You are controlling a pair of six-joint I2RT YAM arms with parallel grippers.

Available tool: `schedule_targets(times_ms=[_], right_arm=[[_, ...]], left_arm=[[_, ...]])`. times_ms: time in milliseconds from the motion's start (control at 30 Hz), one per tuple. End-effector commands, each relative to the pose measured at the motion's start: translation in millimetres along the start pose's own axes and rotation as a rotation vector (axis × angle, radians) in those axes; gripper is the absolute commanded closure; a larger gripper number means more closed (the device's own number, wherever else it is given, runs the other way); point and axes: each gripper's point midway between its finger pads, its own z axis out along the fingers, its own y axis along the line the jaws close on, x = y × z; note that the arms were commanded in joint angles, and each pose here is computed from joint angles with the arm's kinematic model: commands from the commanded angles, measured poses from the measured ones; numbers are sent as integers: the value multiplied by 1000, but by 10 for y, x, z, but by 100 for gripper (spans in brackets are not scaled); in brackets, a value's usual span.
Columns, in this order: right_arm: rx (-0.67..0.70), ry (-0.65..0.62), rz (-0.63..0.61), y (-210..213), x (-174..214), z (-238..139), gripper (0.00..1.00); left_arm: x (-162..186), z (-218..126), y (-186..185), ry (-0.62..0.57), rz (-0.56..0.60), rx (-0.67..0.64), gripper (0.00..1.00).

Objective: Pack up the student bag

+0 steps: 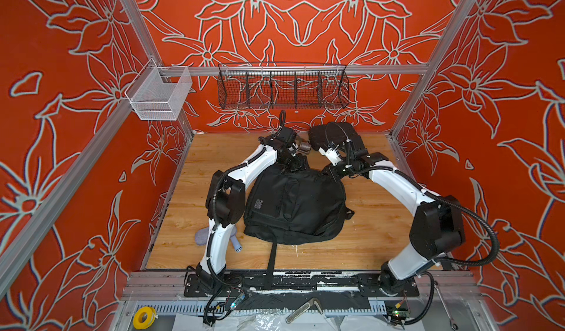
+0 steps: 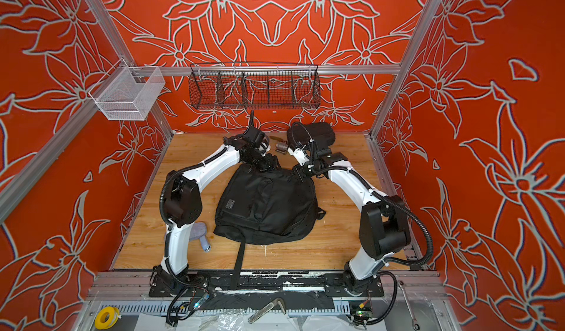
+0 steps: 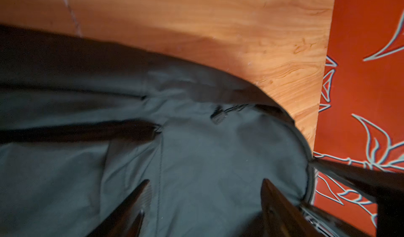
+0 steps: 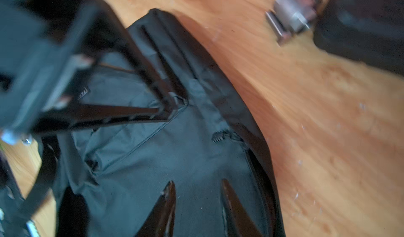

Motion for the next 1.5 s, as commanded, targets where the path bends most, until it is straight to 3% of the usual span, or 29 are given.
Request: schedule_targets(times_ms=[0,100,200,333,400,667,1167,1233,1333,1433,1467], right_arm=[[-53,-30,-406,85,27,113,73],[-81,13,-671,133,145,220,73],[-86,96,-846,57,279,330,75],[-107,160,-992,-18,392,452,75],[-105,147,-1042,-39,367,515,70],[-67,233,-1138,-239,403,704,60],[-12,353,-1201,-368,403,1036,57],[13,386,-1201,-429,417,1085,60],[49,396,-1206,-472,384,1059,76],[100,327,-1226,-418,220,903,99],[112,306,-1236,-393,178,838,100]], left_arm=[[-184,-216,54,-37,-58,68,22],[-191,-233,93,-36,-55,55,22],[-189,-224,136,-32,-62,46,22],[-171,-199,219,-25,-84,38,22],[-174,-200,240,-28,-86,35,22],[-190,-217,263,-31,-86,33,22],[-158,-157,297,-11,-90,41,21],[-151,-147,302,-9,-93,41,21],[-157,-171,309,-15,-93,35,22],[-170,-212,299,-25,-85,28,22],[-181,-221,287,-28,-81,29,22]])
